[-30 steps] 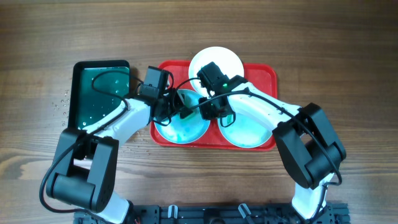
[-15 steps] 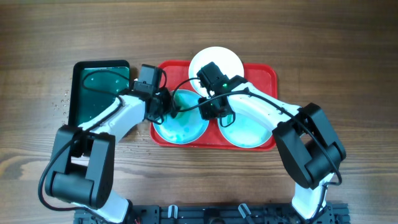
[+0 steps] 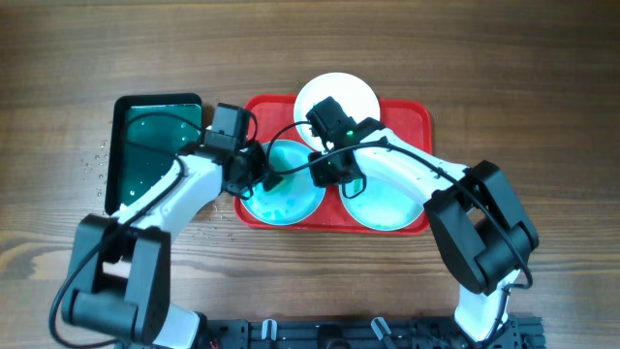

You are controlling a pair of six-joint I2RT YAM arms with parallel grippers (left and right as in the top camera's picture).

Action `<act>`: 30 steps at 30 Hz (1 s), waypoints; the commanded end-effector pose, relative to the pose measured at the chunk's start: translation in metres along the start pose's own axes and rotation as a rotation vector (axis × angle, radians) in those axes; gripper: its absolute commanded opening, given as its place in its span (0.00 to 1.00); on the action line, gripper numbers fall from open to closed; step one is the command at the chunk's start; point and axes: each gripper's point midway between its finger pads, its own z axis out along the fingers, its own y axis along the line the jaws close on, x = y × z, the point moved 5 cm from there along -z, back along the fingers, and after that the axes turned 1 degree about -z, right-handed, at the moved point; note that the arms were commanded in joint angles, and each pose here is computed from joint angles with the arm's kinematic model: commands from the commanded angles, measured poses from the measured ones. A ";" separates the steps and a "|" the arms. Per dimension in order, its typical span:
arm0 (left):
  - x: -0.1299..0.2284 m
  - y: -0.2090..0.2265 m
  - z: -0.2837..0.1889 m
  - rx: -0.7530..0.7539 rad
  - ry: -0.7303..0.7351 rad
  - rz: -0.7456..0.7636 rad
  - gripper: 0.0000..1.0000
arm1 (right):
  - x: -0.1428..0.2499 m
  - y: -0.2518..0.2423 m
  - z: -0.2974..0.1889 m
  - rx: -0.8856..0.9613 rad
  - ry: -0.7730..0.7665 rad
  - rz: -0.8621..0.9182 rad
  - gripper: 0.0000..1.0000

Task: Clean dirty plates on tray and stack at the side
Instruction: 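Scrub the left blue plate with the sponge while the right gripper holds it, then move the sponge back over the green tray with the left gripper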

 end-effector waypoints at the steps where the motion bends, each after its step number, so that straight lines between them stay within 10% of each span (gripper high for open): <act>1: 0.021 -0.001 0.025 0.002 0.118 0.048 0.04 | 0.007 -0.008 0.012 0.041 0.034 0.002 0.17; 10: 0.009 0.071 0.011 -0.503 -0.044 0.095 0.04 | 0.008 -0.008 0.012 0.042 0.035 0.001 0.17; 30: -0.028 0.029 -0.082 -0.206 -0.306 0.044 0.04 | 0.007 -0.008 0.012 0.043 0.030 0.002 0.17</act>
